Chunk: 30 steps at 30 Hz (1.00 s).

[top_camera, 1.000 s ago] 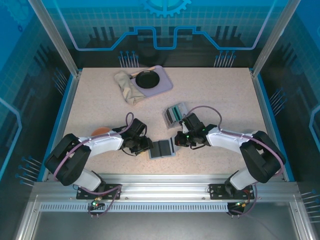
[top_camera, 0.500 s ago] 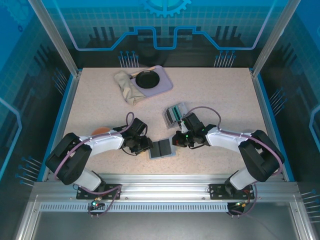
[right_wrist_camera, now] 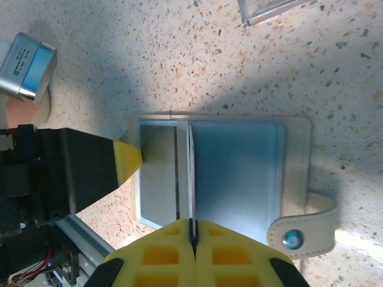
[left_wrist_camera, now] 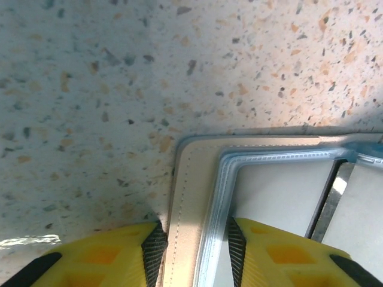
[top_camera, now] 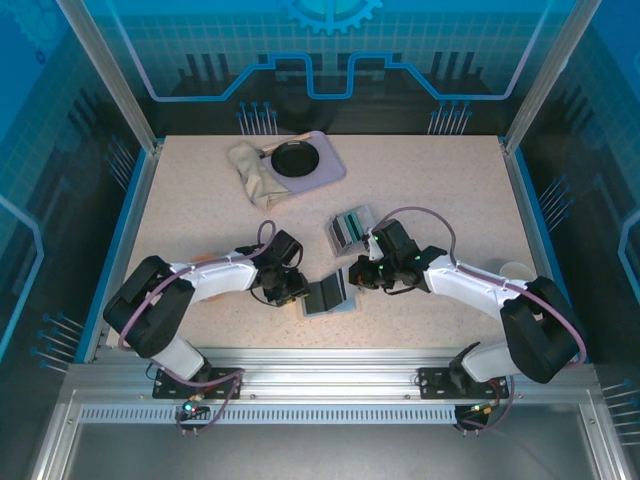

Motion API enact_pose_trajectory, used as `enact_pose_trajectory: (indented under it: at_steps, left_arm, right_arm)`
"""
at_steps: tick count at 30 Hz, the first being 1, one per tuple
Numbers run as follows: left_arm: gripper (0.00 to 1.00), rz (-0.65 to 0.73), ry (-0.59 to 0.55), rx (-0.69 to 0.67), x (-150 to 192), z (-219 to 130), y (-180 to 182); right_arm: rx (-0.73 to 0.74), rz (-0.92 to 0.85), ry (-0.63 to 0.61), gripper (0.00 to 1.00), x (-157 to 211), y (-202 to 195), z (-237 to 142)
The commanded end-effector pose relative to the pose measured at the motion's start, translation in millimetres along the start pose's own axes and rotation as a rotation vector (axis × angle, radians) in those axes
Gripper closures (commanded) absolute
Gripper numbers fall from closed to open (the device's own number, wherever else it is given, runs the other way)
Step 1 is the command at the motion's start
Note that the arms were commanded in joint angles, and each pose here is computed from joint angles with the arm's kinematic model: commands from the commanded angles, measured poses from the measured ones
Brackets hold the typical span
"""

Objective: Put the credit cards into the card holder
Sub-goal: Flip over the card slot in the card holder.

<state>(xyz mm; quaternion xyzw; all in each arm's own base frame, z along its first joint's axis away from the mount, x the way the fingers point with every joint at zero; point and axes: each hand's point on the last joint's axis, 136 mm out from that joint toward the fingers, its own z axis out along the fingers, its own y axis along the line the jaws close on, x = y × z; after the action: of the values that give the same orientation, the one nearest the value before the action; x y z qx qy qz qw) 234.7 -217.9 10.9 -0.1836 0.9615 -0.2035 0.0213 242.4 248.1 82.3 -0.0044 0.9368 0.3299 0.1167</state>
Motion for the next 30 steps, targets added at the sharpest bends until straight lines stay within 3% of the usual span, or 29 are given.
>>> enact_pose_trajectory:
  at_steps: [1,10,16,22,30]
  left_arm:
    - [0.62,0.108,0.035,0.287,8,22,-76]
    - [0.58,0.107,-0.017,0.281,6,10,-68]
    - [0.49,0.076,-0.113,0.189,-1,-8,-43]
    - [0.38,0.031,-0.200,0.086,-7,-25,-13]
    - [0.35,0.130,-0.141,0.208,1,-26,-44]
  right_arm:
    - [-0.030,0.021,0.025,0.98,-1,3,5]
    - [-0.081,0.036,0.040,0.97,-2,11,14]
    - [-0.071,0.045,0.073,0.97,4,8,23]
    - [-0.028,0.055,0.031,0.98,1,-8,14]
    - [-0.056,0.082,0.015,0.98,3,-20,9]
